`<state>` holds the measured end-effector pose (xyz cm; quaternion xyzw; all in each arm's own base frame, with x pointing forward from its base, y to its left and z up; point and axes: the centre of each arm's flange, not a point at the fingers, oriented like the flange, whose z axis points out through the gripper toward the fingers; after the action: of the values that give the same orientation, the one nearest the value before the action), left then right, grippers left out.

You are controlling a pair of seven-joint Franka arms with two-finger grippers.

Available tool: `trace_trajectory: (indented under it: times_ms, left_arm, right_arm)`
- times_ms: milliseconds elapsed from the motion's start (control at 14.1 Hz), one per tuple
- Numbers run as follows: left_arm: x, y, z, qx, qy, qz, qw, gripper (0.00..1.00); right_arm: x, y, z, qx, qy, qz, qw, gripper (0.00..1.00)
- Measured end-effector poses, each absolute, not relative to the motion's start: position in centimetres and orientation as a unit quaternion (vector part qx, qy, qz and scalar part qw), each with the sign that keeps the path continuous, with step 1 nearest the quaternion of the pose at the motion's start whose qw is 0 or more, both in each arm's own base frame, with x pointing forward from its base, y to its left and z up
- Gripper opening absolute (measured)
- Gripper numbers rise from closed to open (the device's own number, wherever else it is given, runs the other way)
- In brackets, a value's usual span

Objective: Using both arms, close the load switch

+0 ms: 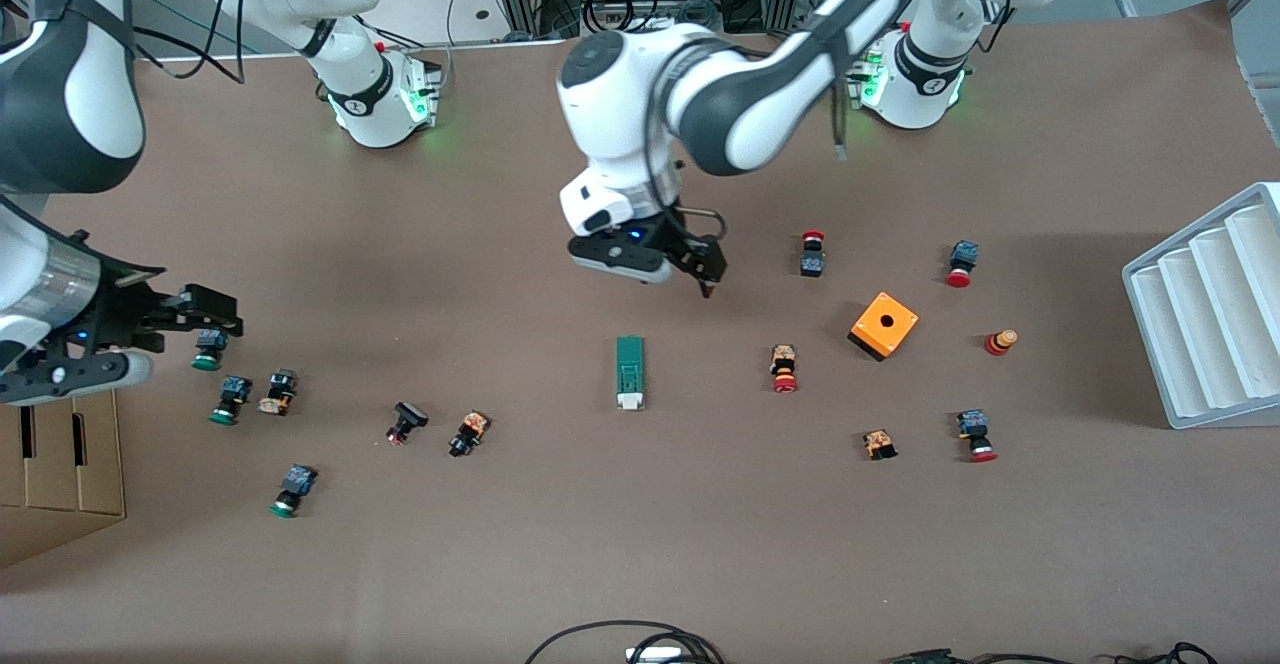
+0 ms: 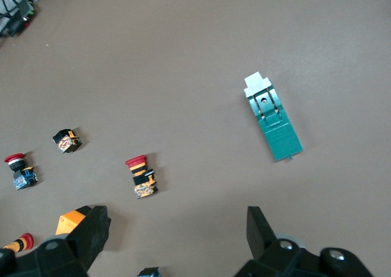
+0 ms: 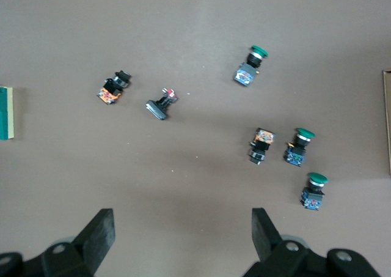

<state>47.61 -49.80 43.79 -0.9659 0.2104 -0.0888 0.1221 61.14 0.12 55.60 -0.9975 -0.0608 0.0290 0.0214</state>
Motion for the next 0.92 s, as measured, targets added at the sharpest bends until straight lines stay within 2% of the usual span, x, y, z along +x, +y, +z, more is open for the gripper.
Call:
trace_trajectory:
  times_ms: [426,923]
  left_arm:
    - [53.9,-39.9,49.3,-0.985,0.165,-0.036,0.042,1.00]
    - [59.0,-24.2,54.5,-0.998,0.057,0.010,0.022,1.00]
  right_arm:
    - [59.4,-2.9,57.3,-0.998,-0.040,0.044,0.022,1.00]
    - [56.7,-5.7,61.2,-0.999,-0.016,0.031,0.024,1.00]
